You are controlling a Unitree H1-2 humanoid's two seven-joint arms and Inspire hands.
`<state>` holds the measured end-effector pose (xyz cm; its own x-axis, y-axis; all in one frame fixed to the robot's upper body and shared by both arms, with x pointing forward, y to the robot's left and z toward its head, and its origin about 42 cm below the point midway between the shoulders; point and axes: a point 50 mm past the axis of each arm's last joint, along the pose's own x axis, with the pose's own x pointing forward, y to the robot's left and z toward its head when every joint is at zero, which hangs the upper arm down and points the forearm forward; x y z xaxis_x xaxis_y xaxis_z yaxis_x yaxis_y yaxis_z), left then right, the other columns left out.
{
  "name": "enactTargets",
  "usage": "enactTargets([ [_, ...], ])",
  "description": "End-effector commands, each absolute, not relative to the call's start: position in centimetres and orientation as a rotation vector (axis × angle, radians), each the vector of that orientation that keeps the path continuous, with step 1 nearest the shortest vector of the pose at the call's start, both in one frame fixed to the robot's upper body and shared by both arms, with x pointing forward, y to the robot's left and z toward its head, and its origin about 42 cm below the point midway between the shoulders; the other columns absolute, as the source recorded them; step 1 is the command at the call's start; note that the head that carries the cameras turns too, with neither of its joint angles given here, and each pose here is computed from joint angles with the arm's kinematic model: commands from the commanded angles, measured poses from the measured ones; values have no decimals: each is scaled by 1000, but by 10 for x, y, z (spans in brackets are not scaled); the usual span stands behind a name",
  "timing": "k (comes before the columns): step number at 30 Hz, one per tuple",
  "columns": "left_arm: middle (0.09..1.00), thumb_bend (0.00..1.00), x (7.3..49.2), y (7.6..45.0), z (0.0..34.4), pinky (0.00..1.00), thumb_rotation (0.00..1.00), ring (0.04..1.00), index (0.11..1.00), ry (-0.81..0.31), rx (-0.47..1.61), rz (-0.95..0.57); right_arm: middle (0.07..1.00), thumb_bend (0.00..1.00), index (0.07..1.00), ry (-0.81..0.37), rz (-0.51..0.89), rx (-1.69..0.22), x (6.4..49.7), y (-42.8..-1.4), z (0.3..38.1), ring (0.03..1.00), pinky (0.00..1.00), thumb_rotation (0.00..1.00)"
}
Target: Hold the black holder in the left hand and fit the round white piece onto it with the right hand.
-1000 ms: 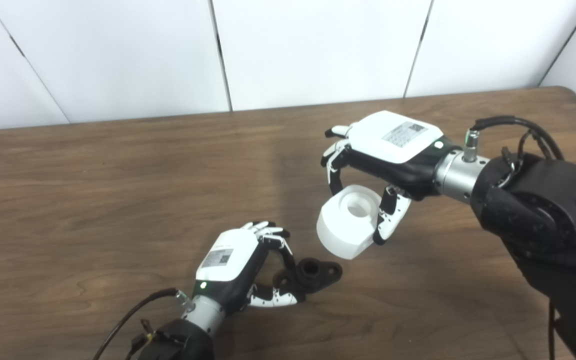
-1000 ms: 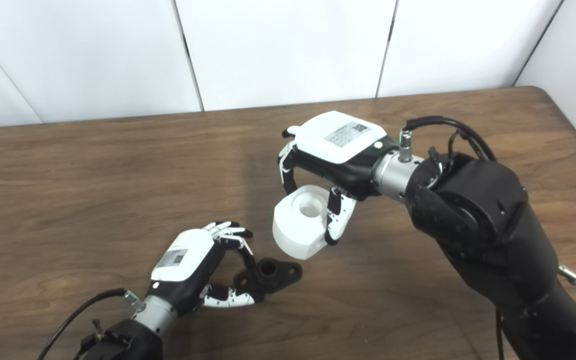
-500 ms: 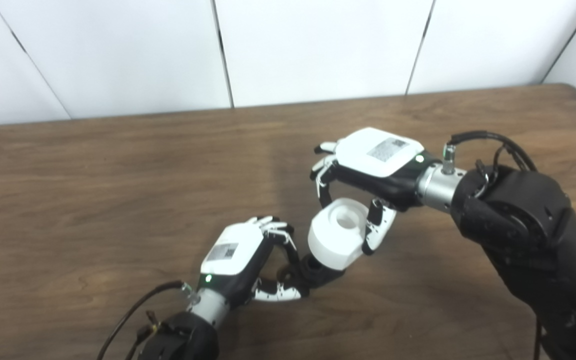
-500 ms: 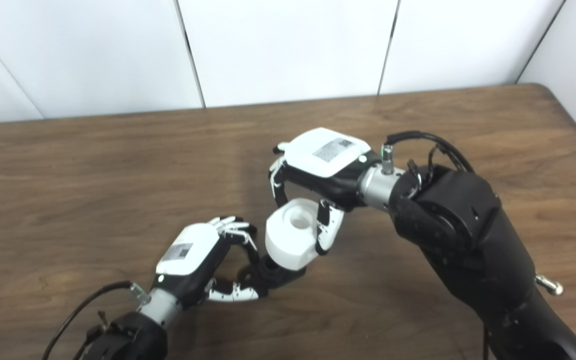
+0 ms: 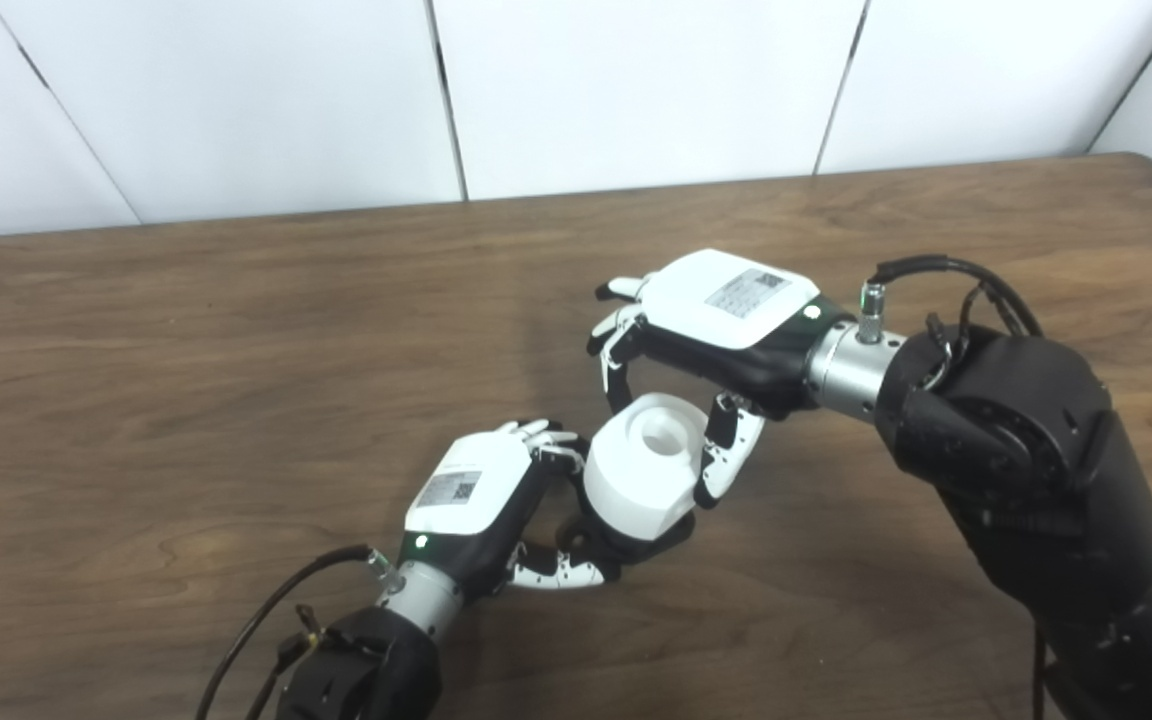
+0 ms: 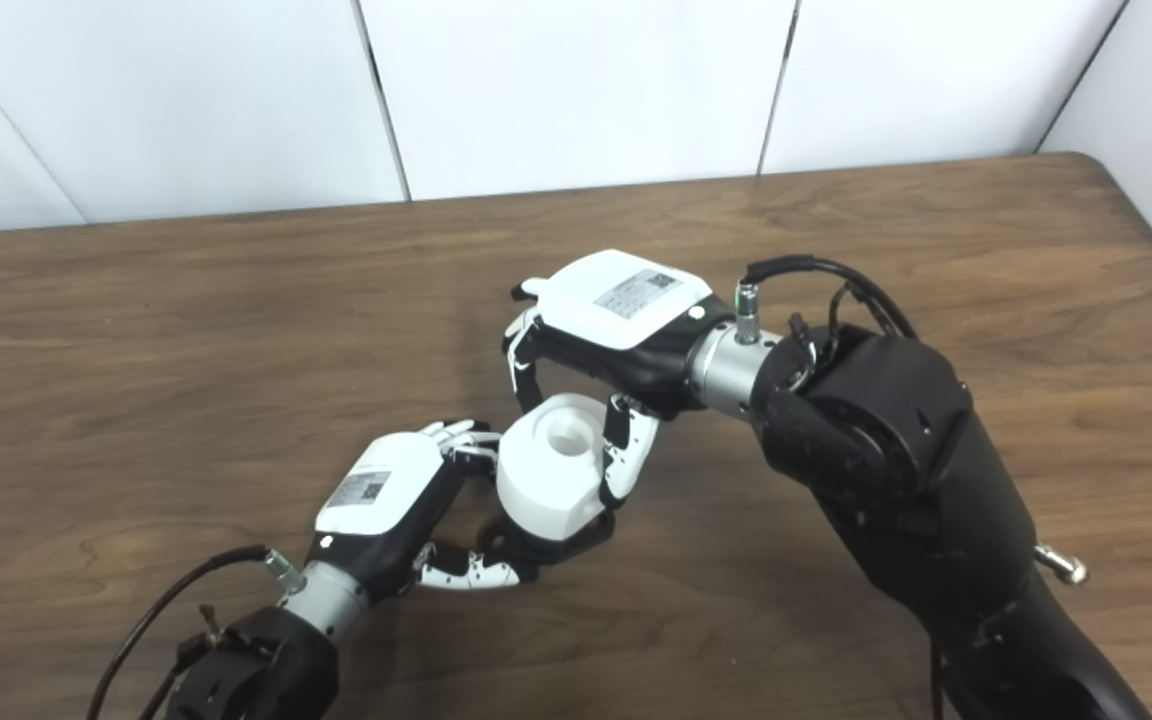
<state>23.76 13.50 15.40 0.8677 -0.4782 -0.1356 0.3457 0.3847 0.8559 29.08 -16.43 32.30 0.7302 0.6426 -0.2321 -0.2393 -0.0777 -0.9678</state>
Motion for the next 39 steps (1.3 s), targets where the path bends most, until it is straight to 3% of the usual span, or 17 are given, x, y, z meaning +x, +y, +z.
enactTargets([
  [1,817,514,235,132,150,908,53,900,488,-117,1055,-564,824,526,483,-438,706,-1502,289,-160,343,961,915,144],
  [39,819,514,233,126,161,914,54,900,488,-109,1048,-561,852,525,484,-366,766,-1500,282,-158,321,968,913,143],
])
